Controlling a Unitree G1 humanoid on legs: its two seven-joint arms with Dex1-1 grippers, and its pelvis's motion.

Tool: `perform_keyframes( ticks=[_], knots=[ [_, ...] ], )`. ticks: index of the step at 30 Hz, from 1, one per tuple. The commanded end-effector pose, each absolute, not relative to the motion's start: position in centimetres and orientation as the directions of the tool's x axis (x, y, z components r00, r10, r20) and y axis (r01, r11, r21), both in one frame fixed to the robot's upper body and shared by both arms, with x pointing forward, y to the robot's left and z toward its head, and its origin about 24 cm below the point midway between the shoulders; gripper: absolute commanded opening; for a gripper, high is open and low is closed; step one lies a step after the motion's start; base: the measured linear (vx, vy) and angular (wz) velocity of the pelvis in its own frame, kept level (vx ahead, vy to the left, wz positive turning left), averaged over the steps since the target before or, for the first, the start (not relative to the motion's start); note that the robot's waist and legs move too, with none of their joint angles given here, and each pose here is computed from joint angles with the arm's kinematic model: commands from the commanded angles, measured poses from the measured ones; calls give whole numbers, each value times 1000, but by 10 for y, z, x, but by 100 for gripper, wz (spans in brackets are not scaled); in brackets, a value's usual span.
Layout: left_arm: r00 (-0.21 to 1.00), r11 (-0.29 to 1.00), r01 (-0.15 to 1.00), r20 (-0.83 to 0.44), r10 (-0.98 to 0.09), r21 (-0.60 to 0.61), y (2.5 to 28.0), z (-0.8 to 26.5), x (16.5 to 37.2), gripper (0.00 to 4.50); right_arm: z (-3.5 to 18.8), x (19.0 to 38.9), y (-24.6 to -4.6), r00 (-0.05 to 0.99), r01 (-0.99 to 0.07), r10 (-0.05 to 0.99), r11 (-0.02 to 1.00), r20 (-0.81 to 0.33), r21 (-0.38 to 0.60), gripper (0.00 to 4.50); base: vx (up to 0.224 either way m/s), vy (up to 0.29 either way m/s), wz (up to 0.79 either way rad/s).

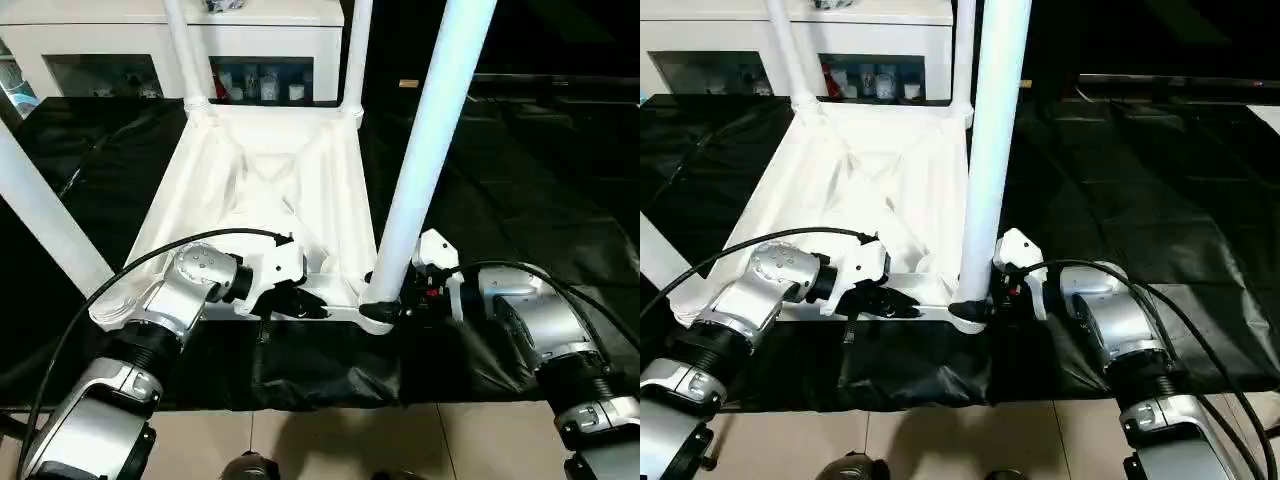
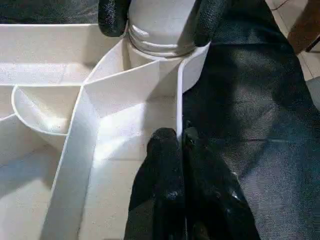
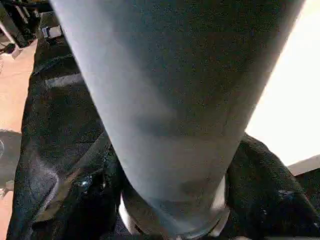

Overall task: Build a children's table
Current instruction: Rotate leg to tighten

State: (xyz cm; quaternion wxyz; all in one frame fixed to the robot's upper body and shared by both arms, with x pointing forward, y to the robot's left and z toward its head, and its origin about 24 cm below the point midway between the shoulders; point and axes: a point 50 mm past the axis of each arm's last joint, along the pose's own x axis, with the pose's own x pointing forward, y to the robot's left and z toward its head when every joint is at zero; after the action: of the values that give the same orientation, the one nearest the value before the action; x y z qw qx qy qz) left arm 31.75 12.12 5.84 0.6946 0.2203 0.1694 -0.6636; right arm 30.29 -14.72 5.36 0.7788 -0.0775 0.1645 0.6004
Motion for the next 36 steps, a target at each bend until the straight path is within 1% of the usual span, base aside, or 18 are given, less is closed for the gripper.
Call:
perform_keyframes(
  ticks=[1, 2, 4, 7, 9, 12, 14, 17, 18, 19, 20, 22, 28, 31, 32, 34, 35, 36],
  knots=[
    [134, 54, 983, -481, -867, 177, 105, 74, 327, 0, 49, 294, -126, 163, -972, 938, 206, -306, 113, 255, 0, 0, 0],
    [138, 57, 982, -481, -866, 178, 105, 74, 327, 0, 49, 294, -126, 168, -971, 937, 211, -306, 113, 253, 0, 0, 0],
    [251, 173, 963, -460, -852, 205, 98, 73, 333, 0, 41, 299, -125, 352, -918, 885, 391, -306, 74, 250, 0, 0, 0],
    [347, 273, 935, -418, -840, 228, 79, 72, 336, 0, 31, 309, -123, 601, -768, 741, 639, -301, 39, 249, 0, 0, 0],
    [389, 320, 919, -400, -830, 230, 66, 70, 335, 0, 28, 314, -119, 699, -672, 656, 738, -286, 50, 249, 0, 0, 0],
    [408, 341, 911, -390, -826, 231, 59, 70, 335, 0, 27, 316, -116, 734, -629, 618, 775, -280, 60, 249, 0, 0, 0],
    [436, 369, 898, -373, -819, 240, 45, 70, 333, 0, 29, 321, -107, 795, -556, 550, 829, -257, 58, 249, 0, 0, 0],
    [461, 388, 884, -352, -815, 260, 32, 73, 334, 0, 35, 326, -91, 841, -501, 499, 864, -210, 48, 249, 0, 0, 0],
    [461, 387, 884, -349, -816, 262, 31, 74, 334, 0, 36, 327, -89, 844, -500, 498, 865, -201, 43, 249, 0, 0, 0],
    [460, 385, 884, -343, -819, 266, 28, 75, 334, 0, 39, 328, -84, 849, -498, 495, 866, -183, 34, 284, 0, 0, 0],
    [451, 372, 887, -335, -827, 274, 28, 76, 334, 0, 43, 329, -82, 844, -511, 513, 858, -157, 56, 284, 0, 0, 0],
    [444, 363, 889, -331, -833, 279, 29, 77, 334, 0, 45, 329, -81, 838, -522, 527, 850, -142, 73, 321, 0, 0, 0],
    [374, 299, 919, -329, -867, 258, 44, 77, 330, 0, 44, 326, -97, 775, -616, 609, 787, -171, 11, 339, 0, 0, 0],
    [293, 214, 946, -363, -884, 243, 63, 75, 327, 0, 44, 322, -117, 645, -754, 729, 656, -228, -35, 339, 0, 0, 0],
    [293, 214, 946, -363, -884, 243, 63, 75, 327, 0, 44, 322, -117, 645, -754, 729, 656, -228, -35, 339, 0, 0, 0],
    [246, 165, 959, -383, -891, 232, 73, 76, 326, 0, 48, 316, -123, 516, -850, 817, 526, -257, -36, 339, 0, 0, 0],
    [242, 161, 959, -384, -891, 232, 74, 76, 326, 0, 48, 316, -124, 507, -856, 822, 516, -259, -35, 339, 0, 0, 0],
    [211, 125, 966, -402, -891, 228, 80, 76, 326, 0, 51, 311, -127, 407, -907, 869, 420, -280, -15, 339, 0, 0, 0]
  ],
)
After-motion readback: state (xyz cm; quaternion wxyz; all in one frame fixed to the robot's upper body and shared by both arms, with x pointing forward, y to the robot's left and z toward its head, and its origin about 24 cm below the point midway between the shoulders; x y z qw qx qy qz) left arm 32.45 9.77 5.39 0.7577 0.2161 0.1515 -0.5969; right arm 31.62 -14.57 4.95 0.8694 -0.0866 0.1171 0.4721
